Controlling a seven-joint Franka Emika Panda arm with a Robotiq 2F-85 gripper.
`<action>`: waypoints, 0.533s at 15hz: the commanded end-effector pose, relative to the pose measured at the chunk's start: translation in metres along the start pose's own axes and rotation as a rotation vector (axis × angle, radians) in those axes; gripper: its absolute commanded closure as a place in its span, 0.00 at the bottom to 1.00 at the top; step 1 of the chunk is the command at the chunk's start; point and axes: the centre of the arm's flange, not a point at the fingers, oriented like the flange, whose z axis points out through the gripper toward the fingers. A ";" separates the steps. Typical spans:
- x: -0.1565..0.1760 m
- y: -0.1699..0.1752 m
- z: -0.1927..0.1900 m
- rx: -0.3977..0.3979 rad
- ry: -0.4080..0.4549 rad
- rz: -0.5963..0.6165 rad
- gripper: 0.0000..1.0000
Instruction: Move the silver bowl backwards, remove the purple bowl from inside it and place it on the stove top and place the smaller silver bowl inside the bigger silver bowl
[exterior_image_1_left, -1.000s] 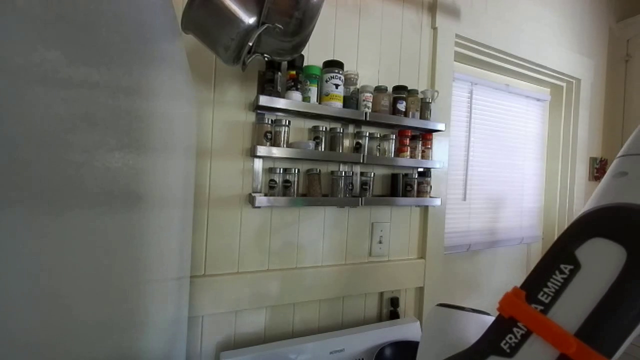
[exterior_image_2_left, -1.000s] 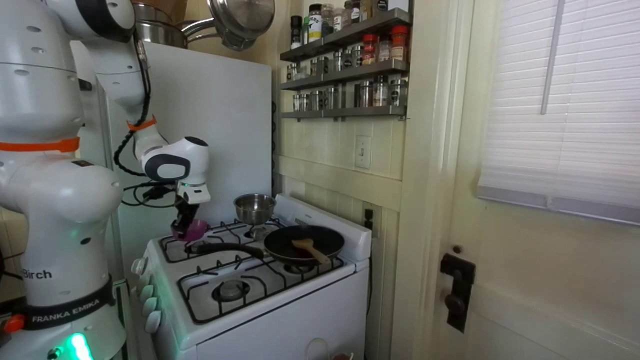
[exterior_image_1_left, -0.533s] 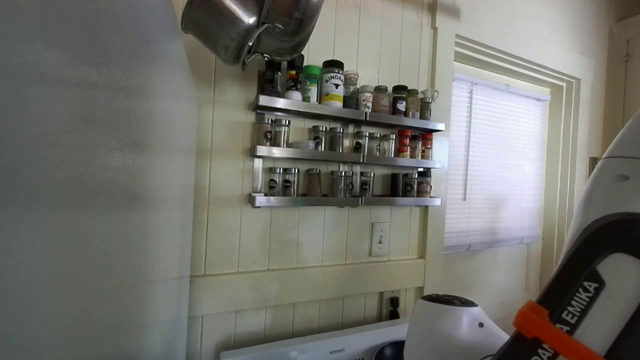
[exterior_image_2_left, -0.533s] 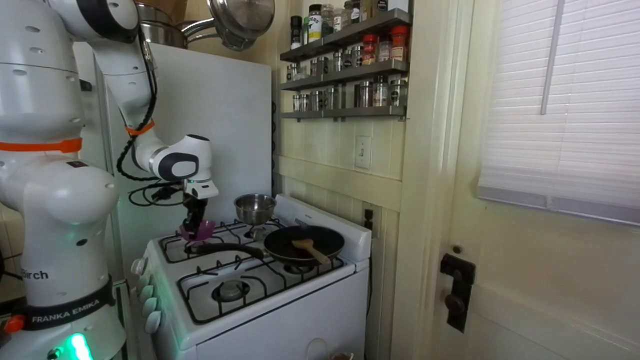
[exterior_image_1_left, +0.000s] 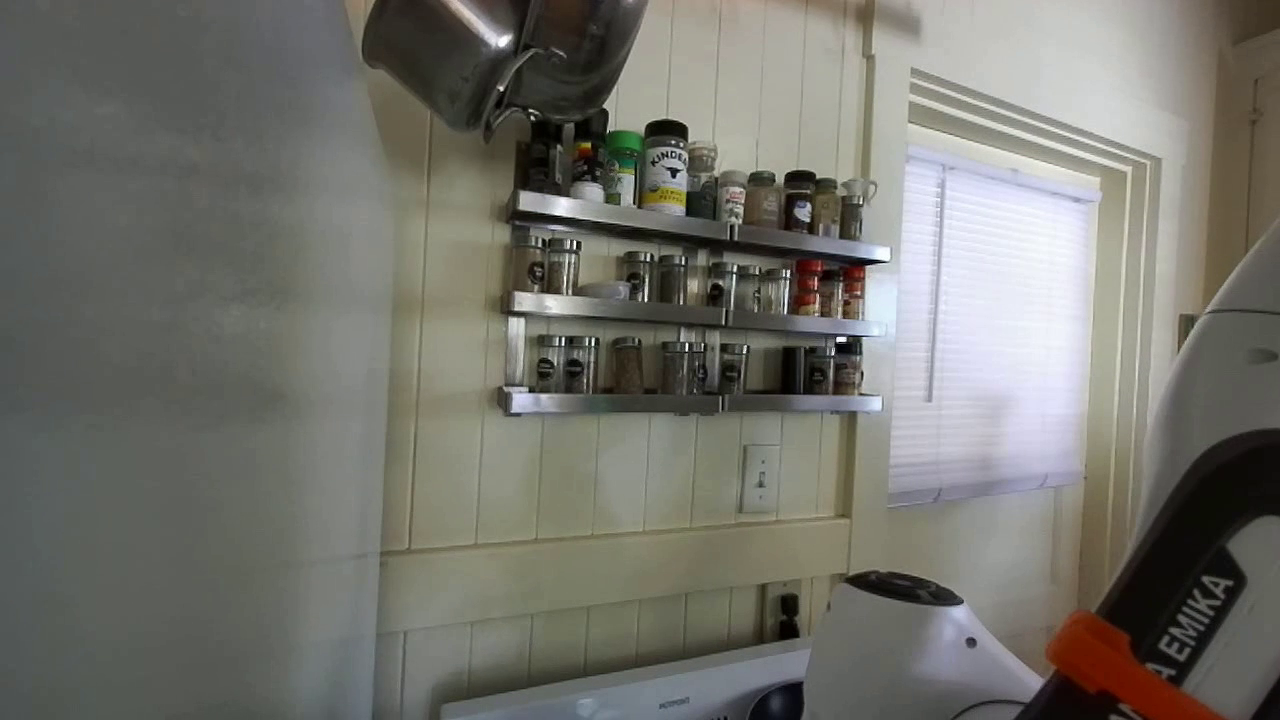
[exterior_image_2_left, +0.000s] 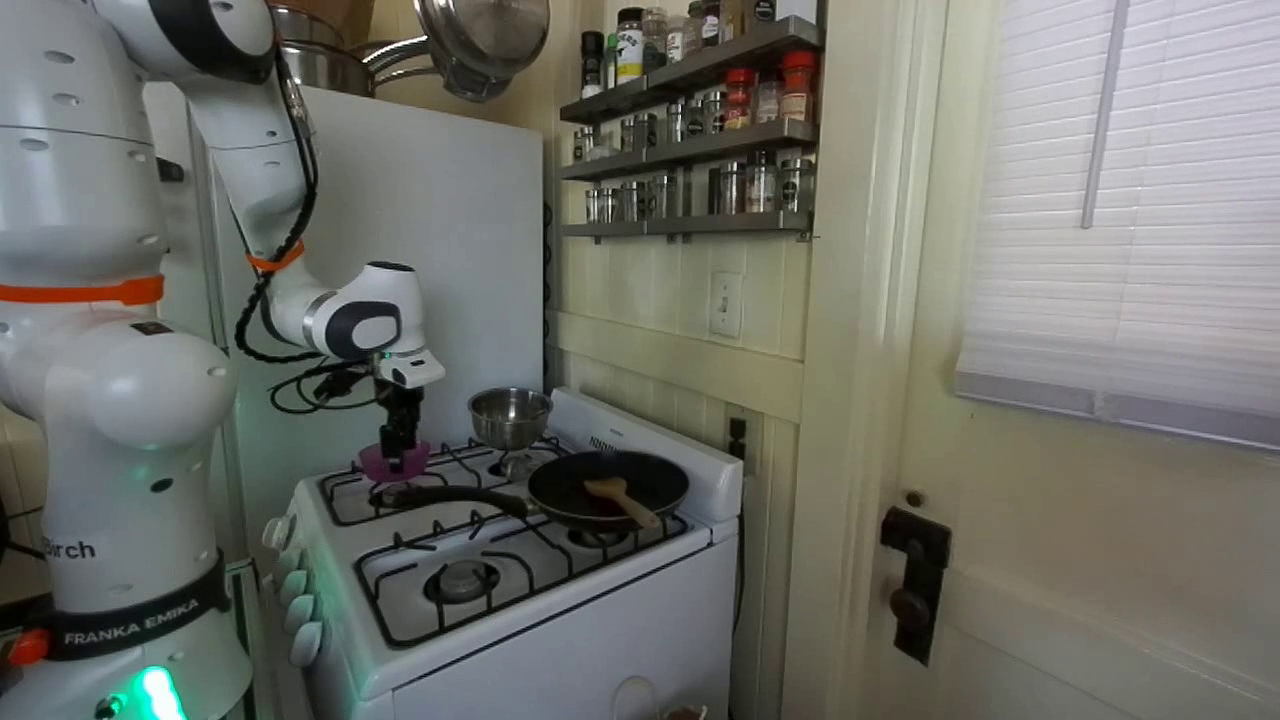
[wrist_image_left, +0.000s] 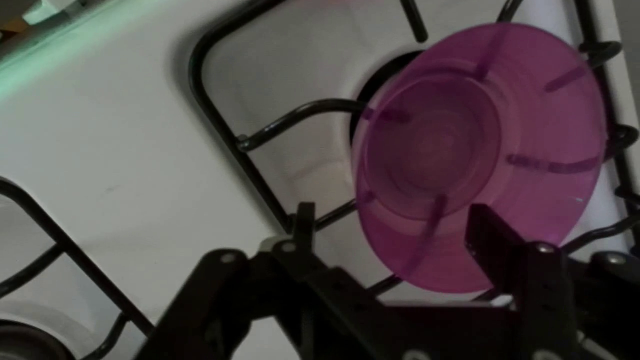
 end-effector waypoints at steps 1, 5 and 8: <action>-0.008 0.006 -0.016 0.010 0.063 0.024 0.00; -0.010 0.007 -0.042 -0.038 0.174 0.118 0.00; -0.001 0.008 -0.058 -0.087 0.259 0.213 0.00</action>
